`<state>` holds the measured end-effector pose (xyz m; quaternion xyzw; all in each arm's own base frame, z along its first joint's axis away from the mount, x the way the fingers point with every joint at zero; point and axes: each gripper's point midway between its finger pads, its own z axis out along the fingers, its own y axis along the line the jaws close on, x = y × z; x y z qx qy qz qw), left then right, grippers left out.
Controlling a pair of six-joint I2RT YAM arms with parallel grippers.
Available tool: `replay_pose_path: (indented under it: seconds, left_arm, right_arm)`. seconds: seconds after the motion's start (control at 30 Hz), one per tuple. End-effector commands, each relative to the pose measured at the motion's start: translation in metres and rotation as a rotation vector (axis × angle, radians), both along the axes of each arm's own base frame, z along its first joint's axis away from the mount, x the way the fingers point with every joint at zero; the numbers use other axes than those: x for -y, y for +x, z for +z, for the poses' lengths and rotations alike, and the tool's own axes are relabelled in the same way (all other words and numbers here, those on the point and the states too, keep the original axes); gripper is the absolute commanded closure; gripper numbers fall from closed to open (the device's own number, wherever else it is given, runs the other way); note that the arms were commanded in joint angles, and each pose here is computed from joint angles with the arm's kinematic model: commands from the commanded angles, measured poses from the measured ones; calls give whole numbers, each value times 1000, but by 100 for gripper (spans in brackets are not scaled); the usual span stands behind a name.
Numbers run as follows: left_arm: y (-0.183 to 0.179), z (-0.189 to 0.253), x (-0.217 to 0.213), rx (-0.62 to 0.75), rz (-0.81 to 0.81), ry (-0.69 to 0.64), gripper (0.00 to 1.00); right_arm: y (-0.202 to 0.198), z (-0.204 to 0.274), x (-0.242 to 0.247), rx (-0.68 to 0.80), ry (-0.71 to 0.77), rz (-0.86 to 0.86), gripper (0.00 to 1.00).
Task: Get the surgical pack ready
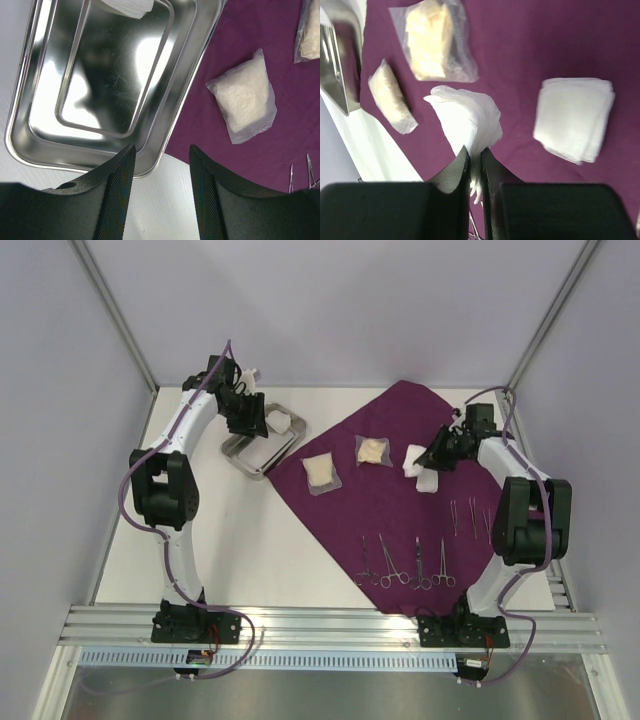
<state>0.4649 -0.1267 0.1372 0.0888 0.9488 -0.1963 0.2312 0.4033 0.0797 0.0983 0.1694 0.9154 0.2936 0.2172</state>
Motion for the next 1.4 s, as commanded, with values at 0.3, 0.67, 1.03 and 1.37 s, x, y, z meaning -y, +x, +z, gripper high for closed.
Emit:
replay_pose_path:
  seconds: [0.3,0.67,1.03,1.37]
  left_arm:
    - [-3,27,3,67,-33,-8,44]
    - [-4,25,3,60,-33,-9,44]
    - [-3,24,3,62,-35,-7,44]
    - [-4,22,2,57,-37,-5,44]
  right_arm:
    - [7,-29,35,-70,-2,-8,99]
    - [6,-51,58,-134,-86,-4,83]
    - [-2,-35,70,-120,-177,-1,49]
    - [4,-64,65,-149,-126,-33,41]
